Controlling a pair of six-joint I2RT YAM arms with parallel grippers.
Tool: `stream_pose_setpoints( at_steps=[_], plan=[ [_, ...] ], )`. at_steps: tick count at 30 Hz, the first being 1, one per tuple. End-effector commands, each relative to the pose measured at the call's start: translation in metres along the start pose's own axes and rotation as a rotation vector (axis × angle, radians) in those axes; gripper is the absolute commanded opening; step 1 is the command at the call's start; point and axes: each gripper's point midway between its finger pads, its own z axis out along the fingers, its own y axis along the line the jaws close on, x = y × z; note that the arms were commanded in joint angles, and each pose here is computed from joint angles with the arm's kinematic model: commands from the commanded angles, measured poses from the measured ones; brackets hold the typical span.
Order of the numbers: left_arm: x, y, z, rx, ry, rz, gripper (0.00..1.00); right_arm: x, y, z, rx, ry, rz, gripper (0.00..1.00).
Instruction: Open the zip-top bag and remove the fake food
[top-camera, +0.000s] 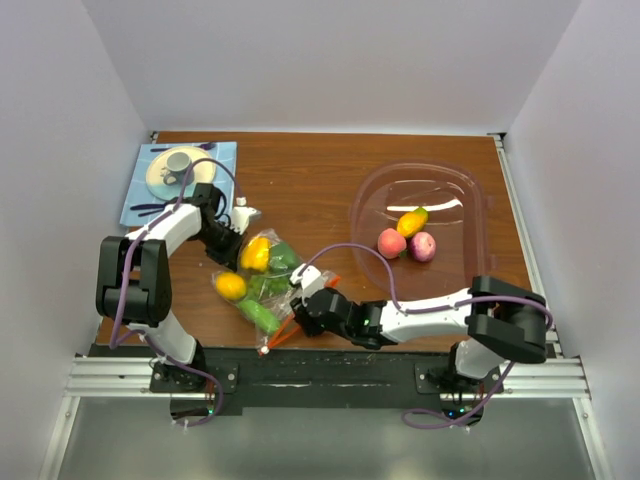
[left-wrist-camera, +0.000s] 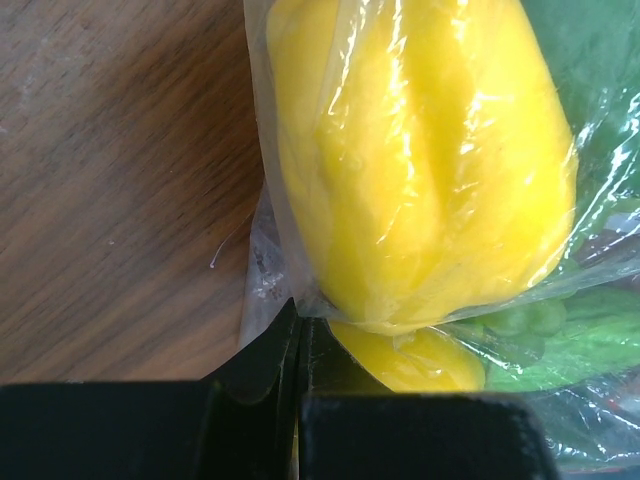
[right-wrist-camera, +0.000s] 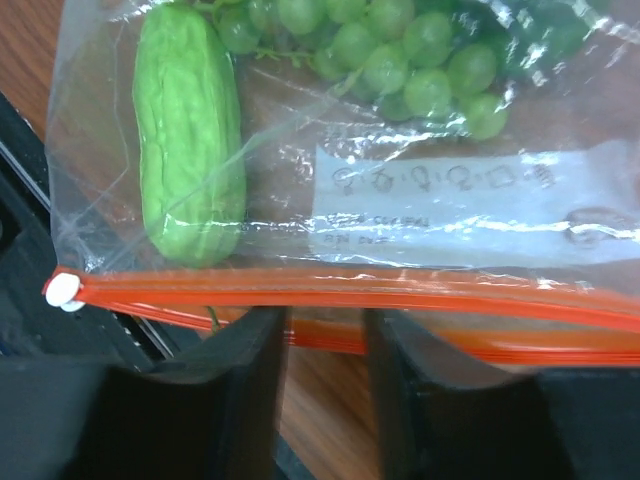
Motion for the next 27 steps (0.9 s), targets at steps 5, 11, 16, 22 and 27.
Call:
stream_pose_setpoints(
  at_steps=[5,11,16,22,27],
  plan=[
    [-0.006,0.007,-0.005,-0.048,-0.016,-0.013,0.00,-0.017,0.051,0.013,-0.133,-0.053,-0.048,0.64],
    [-0.001,0.007,-0.001,-0.054,-0.006,-0.032,0.00,-0.029,0.065,0.016,-0.147,-0.090,-0.060,0.69],
    [0.000,0.006,0.001,-0.059,-0.015,-0.049,0.00,-0.048,0.079,0.022,-0.161,-0.114,-0.086,0.71],
    [0.000,0.000,0.002,-0.037,-0.007,-0.050,0.00,-0.040,0.079,0.044,-0.119,-0.085,-0.111,0.71],
    [0.004,-0.001,0.002,-0.038,0.000,-0.044,0.00,-0.033,0.078,0.050,-0.112,-0.077,-0.101,0.71]
  ],
)
